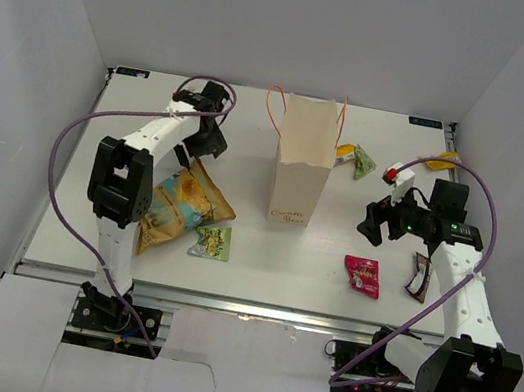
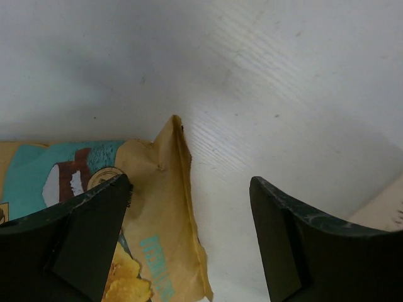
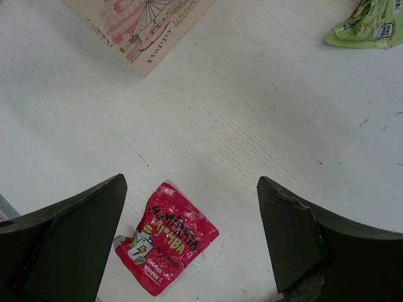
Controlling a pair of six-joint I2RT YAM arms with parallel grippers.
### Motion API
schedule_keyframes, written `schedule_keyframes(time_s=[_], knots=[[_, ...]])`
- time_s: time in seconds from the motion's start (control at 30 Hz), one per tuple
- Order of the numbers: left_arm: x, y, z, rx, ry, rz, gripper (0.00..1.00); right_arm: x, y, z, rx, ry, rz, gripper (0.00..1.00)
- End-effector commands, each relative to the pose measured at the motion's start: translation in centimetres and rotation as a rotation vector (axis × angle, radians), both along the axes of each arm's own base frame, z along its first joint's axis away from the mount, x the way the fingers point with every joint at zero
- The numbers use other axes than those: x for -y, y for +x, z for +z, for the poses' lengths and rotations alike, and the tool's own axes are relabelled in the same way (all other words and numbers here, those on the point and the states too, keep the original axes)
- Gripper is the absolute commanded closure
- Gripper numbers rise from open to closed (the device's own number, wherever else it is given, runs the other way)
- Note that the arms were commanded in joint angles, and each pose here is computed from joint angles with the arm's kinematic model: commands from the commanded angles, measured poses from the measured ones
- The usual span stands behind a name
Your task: Place the snacks into the paper bag
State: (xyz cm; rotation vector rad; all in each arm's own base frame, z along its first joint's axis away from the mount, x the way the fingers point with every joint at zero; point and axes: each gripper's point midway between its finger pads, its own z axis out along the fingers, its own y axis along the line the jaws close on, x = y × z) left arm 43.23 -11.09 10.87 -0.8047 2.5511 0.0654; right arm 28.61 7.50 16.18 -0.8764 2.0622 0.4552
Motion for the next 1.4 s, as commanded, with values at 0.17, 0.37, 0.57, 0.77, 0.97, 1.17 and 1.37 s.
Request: schedule_keyframes(time_s=[0.17,0.37,0.57,0.77,0.97,1.17,1.37], knots=[[-2.6,-3.8,-4.1,-0.201,0.191,-0.028,0.13,-0.6,0.2,0.4,0.041,0.026,0.033,0.10],[-2.7,-4.2,-5.8,-0.254,0.209,-0.076,0.45,-0.7,0.2,0.4,0.039,0.029,0.030,0.10],[-2.2,-3.9,-4.8,-0.231,0.183,-0.106,0.88,-0.7,0.2,1.0,0.056,0.031,0.030,0.10],[-1.3,-1.9,1.3,-0.059,0.132,-0.148,1.00,-3.4,-2.4,4.9,0.203,0.087,0.268,0.10],[0.6,-1.9,7.6,0.143,-0.037,-0.187,1.00,-6.0,-5.2,11.5,0.466,0.072,0.540,0.10],[2.0,-5.1,10.6,0.256,-0.227,-0.225,1.00,-13.6,-5.7,15.9,0.476,0.056,0.544,0.03],[1.5,-8.0,12.7,0.358,-0.272,-0.256,1.00,-23.7,-7.3,16.9,0.282,0.171,0.526,0.08]])
